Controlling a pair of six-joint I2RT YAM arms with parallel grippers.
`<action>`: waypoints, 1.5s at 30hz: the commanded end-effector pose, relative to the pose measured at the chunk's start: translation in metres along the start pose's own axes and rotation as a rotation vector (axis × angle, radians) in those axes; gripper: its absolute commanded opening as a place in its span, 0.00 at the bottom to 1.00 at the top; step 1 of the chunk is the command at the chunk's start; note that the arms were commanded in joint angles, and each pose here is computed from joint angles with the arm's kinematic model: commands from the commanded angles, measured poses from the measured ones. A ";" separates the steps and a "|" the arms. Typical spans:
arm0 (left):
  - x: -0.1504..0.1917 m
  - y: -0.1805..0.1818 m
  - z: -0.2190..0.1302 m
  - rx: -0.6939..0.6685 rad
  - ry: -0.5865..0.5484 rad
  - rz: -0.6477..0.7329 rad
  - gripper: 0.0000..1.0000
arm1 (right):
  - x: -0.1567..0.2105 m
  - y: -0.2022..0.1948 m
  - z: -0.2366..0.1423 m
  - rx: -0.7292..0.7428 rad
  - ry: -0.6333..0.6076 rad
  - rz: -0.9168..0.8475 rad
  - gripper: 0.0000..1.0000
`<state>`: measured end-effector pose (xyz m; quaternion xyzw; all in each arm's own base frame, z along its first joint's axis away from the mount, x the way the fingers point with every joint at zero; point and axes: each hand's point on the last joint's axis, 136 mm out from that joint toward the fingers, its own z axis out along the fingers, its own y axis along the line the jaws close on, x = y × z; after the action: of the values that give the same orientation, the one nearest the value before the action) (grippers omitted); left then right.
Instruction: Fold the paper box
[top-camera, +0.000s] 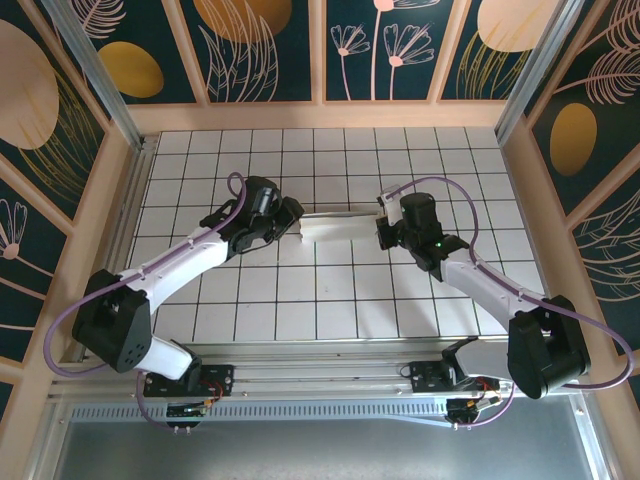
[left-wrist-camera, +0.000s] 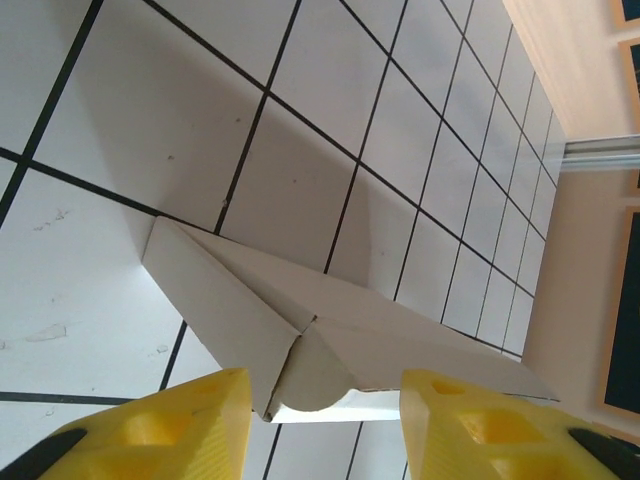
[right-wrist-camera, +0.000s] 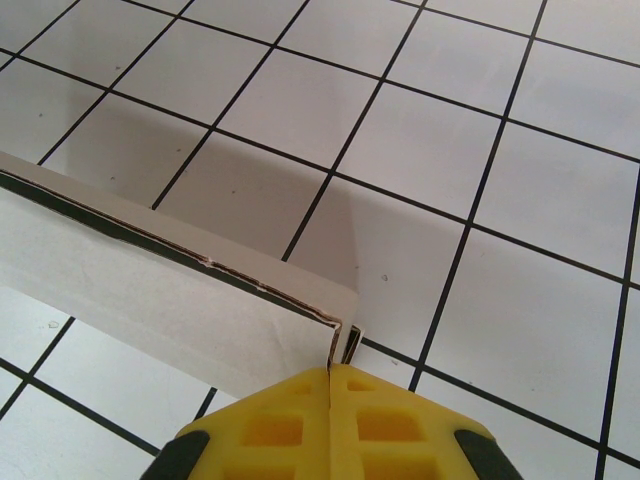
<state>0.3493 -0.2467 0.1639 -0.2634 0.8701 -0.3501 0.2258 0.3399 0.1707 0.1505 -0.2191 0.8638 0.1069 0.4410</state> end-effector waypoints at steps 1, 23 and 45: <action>0.008 0.011 0.006 -0.024 0.032 -0.046 0.43 | 0.005 0.006 0.004 -0.015 0.023 -0.023 0.00; 0.004 -0.011 0.001 0.120 0.004 -0.058 0.72 | 0.009 0.007 0.006 -0.015 0.039 -0.029 0.00; 0.014 0.006 0.024 0.132 0.040 -0.183 0.71 | 0.011 0.008 0.006 -0.012 0.049 -0.043 0.00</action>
<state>0.3503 -0.2569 0.1447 -0.3134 0.8279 -0.4172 0.2059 0.3389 0.1753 0.1492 -0.2276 0.8618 0.1069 0.4406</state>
